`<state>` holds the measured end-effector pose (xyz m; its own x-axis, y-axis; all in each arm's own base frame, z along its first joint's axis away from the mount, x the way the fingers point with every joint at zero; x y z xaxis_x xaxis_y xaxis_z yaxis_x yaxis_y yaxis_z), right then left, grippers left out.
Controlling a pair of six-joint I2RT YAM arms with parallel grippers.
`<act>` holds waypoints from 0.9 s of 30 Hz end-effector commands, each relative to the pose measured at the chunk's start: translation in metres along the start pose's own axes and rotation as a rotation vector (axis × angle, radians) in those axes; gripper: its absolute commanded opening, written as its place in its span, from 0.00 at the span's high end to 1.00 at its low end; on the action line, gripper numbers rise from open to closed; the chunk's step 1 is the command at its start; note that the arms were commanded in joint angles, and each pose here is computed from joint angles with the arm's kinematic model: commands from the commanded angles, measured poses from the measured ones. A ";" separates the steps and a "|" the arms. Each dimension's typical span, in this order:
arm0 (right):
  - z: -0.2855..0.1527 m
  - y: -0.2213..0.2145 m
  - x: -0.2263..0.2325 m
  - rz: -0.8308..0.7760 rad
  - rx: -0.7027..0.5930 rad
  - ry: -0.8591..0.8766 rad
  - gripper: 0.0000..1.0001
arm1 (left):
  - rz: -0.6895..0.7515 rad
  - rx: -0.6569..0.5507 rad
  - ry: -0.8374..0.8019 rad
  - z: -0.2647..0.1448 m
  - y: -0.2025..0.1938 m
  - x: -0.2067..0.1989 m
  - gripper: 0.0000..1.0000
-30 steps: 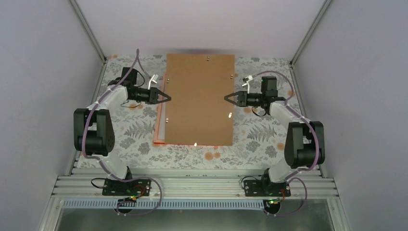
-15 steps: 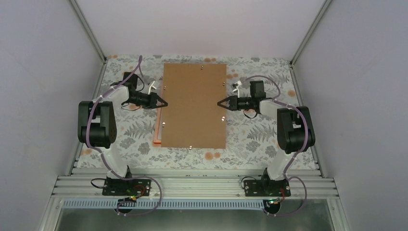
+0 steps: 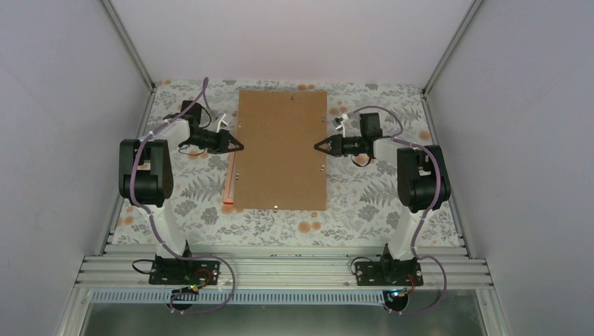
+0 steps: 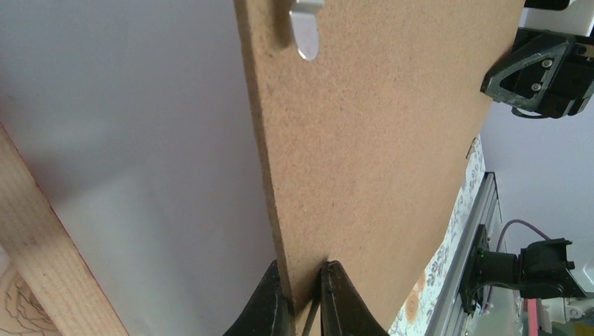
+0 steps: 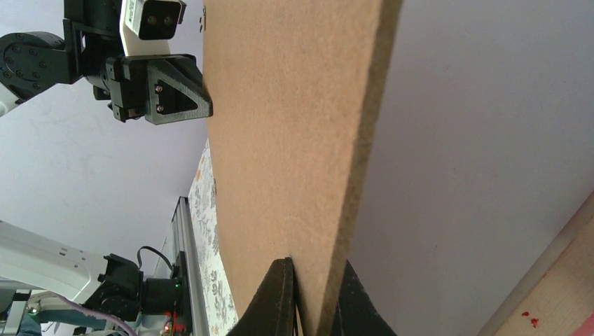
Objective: Put the photo into the frame
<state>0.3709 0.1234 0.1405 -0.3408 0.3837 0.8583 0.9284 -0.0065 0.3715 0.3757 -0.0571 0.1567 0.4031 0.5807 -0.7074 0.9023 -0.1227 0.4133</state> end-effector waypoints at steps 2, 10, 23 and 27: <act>0.019 -0.004 -0.016 -0.005 0.047 -0.137 0.96 | 0.136 -0.116 0.174 -0.017 0.044 0.009 0.98; 0.015 0.010 0.003 0.035 0.039 -0.061 0.96 | 0.172 -0.158 0.135 -0.035 0.056 -0.012 0.98; 0.023 0.020 -0.013 0.029 0.030 -0.101 0.96 | 0.170 -0.155 0.201 -0.031 0.070 0.014 0.98; 0.026 0.022 -0.017 0.019 0.026 -0.103 0.96 | 0.164 -0.159 0.210 -0.028 0.069 0.018 0.98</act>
<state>0.4082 0.1295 0.1589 -0.3821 0.3597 0.8513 0.9092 -0.0184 0.4159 0.4128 -0.0501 0.1814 0.4627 0.5811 -0.6695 0.8607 -0.1136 0.4962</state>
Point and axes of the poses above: each gripper's point midway between its finger pads, its own z axis out along the fingers, its own x axis along the line the jaws close on, y = z × x, the point moved 10 cm from there along -z, back along the fingers, and after that the axes turned 6 degrees about z, right-handed, at the moved point
